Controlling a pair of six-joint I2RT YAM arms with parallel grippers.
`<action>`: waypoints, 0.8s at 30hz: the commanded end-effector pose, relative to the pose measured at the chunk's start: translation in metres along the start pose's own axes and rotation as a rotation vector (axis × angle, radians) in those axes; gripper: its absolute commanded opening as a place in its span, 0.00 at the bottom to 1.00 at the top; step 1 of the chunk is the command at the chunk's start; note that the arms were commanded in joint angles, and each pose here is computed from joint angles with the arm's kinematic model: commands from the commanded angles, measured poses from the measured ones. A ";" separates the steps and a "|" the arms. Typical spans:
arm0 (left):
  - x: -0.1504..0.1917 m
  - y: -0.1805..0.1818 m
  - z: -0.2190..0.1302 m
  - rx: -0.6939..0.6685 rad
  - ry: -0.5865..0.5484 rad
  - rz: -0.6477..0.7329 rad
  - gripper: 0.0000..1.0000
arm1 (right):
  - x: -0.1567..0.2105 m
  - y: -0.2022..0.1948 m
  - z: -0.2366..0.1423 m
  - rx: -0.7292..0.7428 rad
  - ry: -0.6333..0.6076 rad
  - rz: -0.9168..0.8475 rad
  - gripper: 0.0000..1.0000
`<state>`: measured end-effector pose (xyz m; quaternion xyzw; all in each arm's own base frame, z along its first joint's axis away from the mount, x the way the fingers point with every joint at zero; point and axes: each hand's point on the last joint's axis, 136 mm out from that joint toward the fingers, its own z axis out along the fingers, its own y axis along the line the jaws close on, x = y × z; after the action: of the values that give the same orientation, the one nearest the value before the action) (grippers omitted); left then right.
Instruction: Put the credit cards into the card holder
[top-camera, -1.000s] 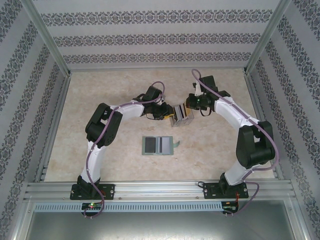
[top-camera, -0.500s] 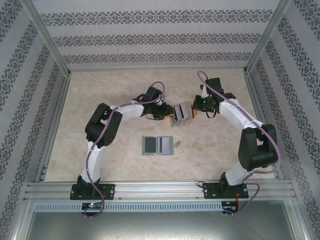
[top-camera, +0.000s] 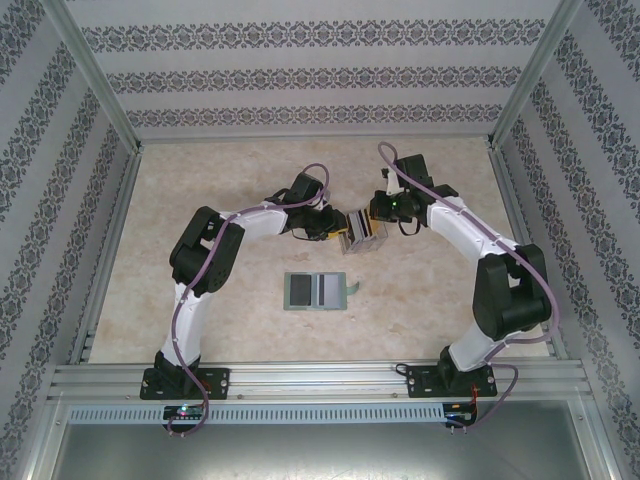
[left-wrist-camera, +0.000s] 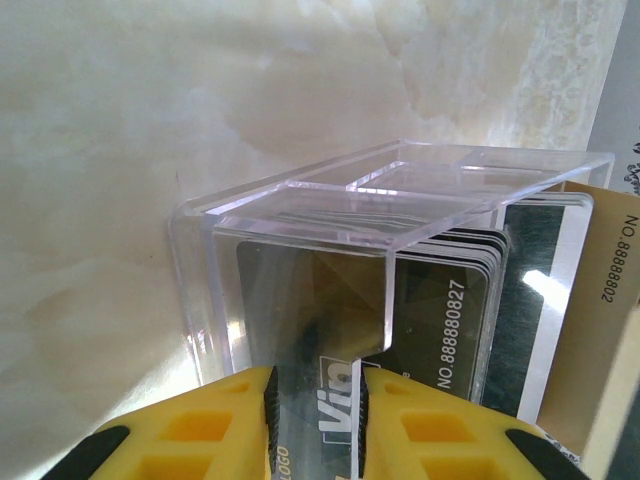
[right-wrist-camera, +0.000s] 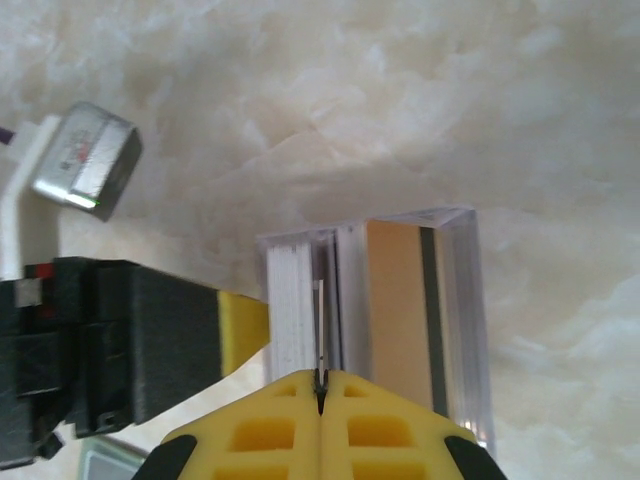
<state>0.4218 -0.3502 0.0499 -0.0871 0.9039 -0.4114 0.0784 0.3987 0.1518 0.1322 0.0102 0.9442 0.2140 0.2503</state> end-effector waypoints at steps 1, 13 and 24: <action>0.011 0.016 -0.003 -0.060 0.020 -0.021 0.27 | -0.005 -0.017 -0.001 0.069 -0.012 -0.014 0.00; 0.011 0.015 -0.004 -0.058 0.019 -0.019 0.27 | -0.005 -0.042 -0.018 0.132 -0.028 0.015 0.01; 0.008 -0.012 -0.031 -0.020 -0.033 0.064 0.34 | -0.011 0.007 -0.077 0.006 -0.275 -0.072 0.00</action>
<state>0.4139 -0.3432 0.0538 -0.0846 0.9078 -0.4025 0.0817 0.3753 0.1155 0.1732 0.0215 0.9262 0.1828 0.3290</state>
